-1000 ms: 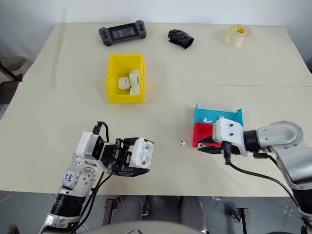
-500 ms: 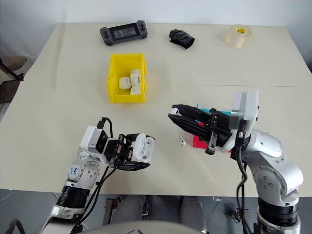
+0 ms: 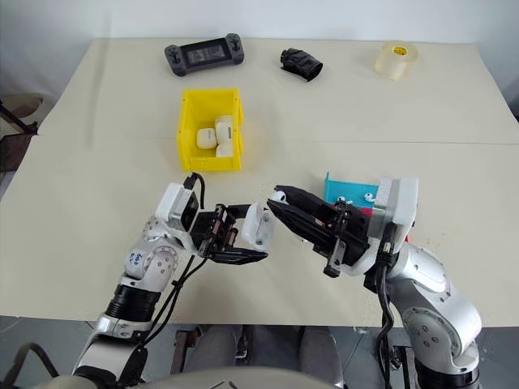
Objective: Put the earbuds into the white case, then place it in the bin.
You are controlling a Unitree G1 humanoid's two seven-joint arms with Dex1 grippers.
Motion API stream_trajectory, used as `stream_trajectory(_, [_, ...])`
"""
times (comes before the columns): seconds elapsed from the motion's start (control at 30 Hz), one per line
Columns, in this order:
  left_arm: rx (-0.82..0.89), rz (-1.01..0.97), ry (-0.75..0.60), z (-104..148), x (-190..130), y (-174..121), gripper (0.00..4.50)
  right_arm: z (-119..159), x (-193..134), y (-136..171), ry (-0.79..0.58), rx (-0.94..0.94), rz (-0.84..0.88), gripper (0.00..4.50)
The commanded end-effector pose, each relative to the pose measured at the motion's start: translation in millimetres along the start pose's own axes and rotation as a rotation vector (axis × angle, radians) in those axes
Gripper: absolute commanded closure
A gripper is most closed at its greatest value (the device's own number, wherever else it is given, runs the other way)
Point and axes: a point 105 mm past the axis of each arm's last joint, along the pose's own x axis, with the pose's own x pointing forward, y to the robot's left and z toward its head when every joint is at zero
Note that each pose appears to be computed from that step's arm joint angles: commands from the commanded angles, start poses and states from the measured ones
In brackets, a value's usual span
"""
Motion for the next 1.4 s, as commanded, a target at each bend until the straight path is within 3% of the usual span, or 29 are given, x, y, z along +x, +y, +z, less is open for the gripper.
stream_trajectory(0.03, [0.013, -0.033, 0.015, 7, 13, 2, 1.71, 8, -3, 8, -0.029, -0.060, -0.001, 3.98])
stream_trajectory(0.67, [0.009, -0.021, 0.011, 15, 13, 3, 1.71, -7, 10, -4, -0.109, -0.096, -0.065, 3.98])
stream_trajectory(1.4, [0.047, 0.025, -0.047, 23, 9, 16, 1.71, -21, -4, -5, -0.062, -0.048, -0.071, 3.98])
